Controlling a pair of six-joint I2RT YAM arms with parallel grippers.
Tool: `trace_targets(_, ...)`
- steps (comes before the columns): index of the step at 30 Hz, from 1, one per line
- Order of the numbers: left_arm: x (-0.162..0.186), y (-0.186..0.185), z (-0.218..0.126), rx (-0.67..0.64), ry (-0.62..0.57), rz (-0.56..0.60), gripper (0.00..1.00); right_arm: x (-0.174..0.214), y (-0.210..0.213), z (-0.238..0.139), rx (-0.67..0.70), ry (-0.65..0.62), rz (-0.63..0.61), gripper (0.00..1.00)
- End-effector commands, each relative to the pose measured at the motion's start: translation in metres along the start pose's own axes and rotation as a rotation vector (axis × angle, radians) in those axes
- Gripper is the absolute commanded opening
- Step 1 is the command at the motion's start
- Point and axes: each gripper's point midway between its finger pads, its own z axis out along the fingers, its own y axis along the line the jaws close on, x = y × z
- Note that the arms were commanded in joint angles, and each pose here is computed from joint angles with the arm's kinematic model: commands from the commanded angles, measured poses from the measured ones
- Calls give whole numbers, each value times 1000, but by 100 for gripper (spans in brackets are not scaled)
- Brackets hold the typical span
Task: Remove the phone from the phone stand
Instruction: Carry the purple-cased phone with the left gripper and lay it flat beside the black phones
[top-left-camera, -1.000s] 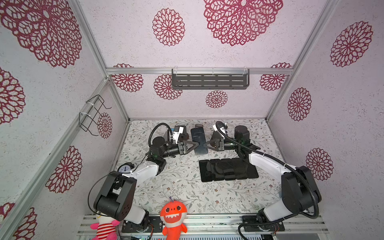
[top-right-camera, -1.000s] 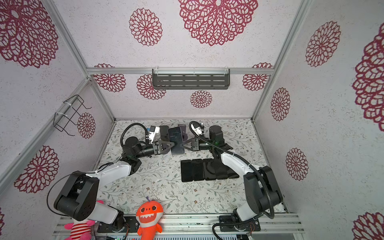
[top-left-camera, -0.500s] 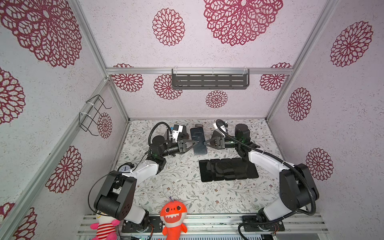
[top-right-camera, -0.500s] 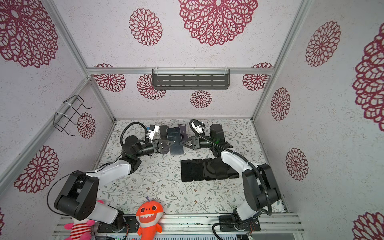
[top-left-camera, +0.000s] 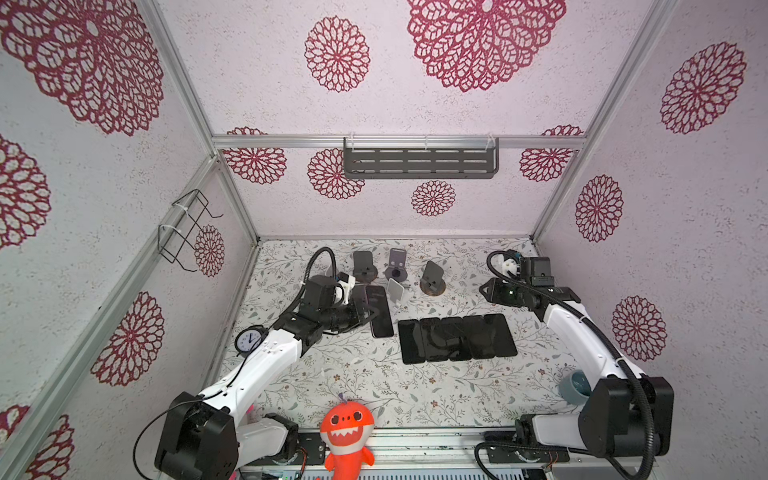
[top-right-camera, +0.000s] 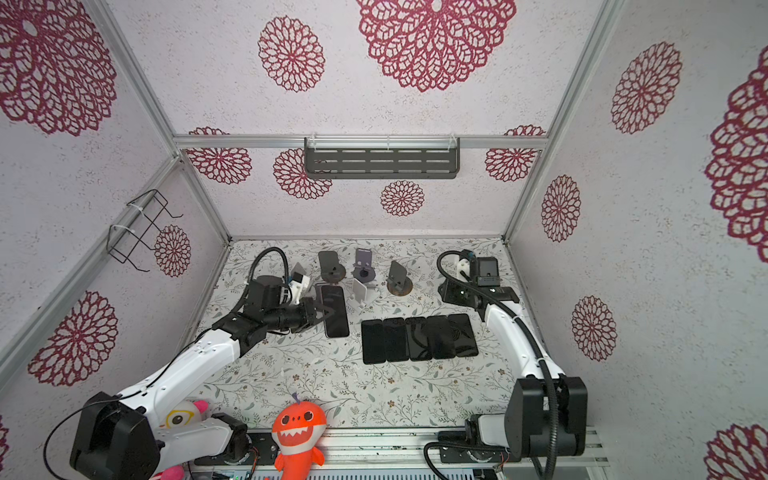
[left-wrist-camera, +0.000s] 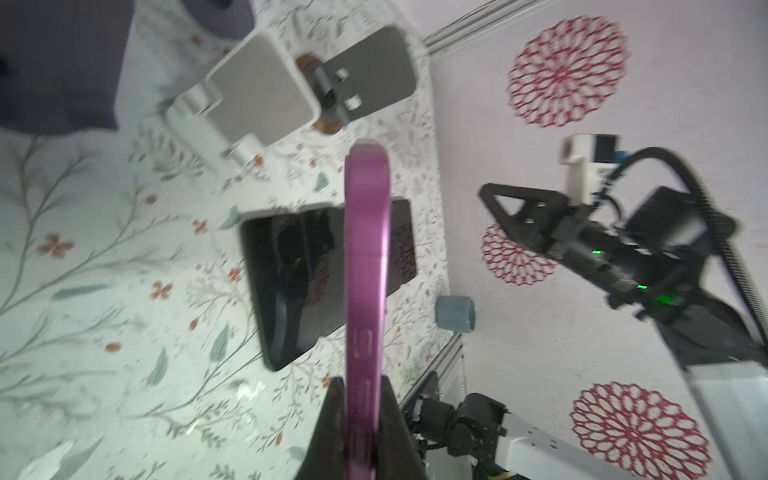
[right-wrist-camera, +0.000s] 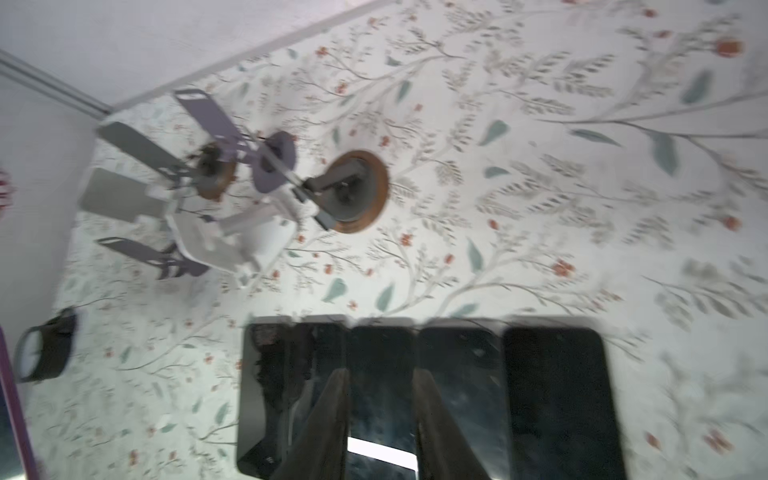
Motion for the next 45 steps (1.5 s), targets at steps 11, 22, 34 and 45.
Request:
trace_targets(11, 29, 51, 56, -228, 115, -16, 0, 29, -97, -13, 382, 77, 48, 21)
trace_targets(22, 31, 59, 87, -234, 156, -1, 0, 52, -134, 26, 416, 170, 97, 5)
trace_targets(34, 30, 62, 104, -217, 156, -21, 0, 89, -151, 46, 448, 270, 113, 4)
trace_targets(45, 39, 76, 115, -251, 191, -31, 8, 104, -145, 60, 385, 318, 131, 6)
